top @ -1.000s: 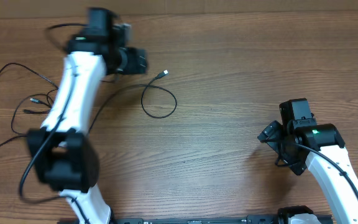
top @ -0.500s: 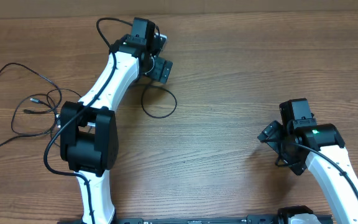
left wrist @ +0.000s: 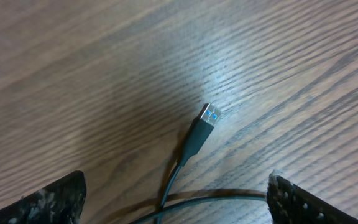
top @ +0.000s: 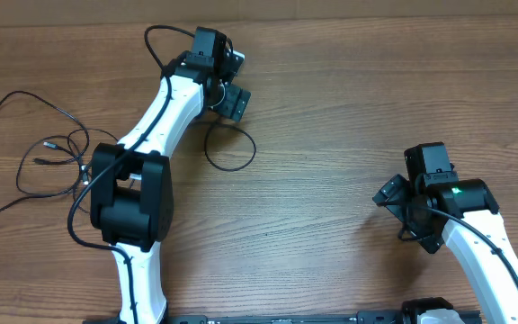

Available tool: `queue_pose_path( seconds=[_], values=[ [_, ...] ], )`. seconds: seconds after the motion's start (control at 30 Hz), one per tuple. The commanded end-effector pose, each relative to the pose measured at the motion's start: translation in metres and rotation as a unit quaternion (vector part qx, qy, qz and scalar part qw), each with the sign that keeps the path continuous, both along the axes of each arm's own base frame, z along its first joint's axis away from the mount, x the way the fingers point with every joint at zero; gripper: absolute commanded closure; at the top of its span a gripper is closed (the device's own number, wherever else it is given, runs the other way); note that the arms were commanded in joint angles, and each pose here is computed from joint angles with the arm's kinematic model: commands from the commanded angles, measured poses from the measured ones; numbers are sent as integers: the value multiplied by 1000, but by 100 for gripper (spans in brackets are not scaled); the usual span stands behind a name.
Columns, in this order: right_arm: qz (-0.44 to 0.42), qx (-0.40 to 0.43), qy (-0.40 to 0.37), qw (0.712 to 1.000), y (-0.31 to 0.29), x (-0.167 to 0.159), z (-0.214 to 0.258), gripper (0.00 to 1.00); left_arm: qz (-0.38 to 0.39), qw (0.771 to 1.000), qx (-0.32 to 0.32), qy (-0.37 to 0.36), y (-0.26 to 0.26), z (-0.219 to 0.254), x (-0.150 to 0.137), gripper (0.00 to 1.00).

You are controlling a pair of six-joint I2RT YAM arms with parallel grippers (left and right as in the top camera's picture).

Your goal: Untangle cables

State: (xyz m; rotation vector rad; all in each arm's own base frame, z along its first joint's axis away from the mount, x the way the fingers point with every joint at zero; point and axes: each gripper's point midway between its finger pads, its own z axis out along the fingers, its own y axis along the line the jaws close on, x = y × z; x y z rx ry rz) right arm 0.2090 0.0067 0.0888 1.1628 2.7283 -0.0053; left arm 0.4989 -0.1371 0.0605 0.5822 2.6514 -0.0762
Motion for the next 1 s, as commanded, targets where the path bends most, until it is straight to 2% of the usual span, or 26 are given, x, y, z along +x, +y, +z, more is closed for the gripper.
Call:
queue_pose_path(
  seconds=[0.0, 0.17, 0.43, 0.5, 0.63, 0.8, 0.87, 0.97],
  values=[
    [-1, -1, -12, 1000, -1, 3, 5, 0, -9, 1000, 0, 25, -6, -24, -4, 7],
    [-1, -1, -12, 1000, -1, 4, 5, 0, -8, 999, 6, 49, -5, -44, -10, 9],
    [-1, -1, -12, 1000, -1, 4, 5, 0, -2, 996, 14, 87, -1, -67, -22, 18],
    [-1, -1, -13, 1000, -1, 4, 6, 0, 2, 996, 13, 89, -1, -67, -23, 26],
    [-1, -1, -13, 1000, -1, 4, 6, 0, 2, 995, 14, 99, 0, -68, -28, 56],
    [-1, -1, -11, 1000, -1, 3, 5, 0, 2, 993, 18, 116, 2, -70, -36, 86],
    [-1, -1, -10, 1000, -1, 3, 5, 0, 2, 993, 20, 120, 2, -70, -38, 96],
    [-1, -1, -9, 1000, -1, 2, 5, 0, 2, 992, 21, 126, 3, -67, -41, 96]
  ],
)
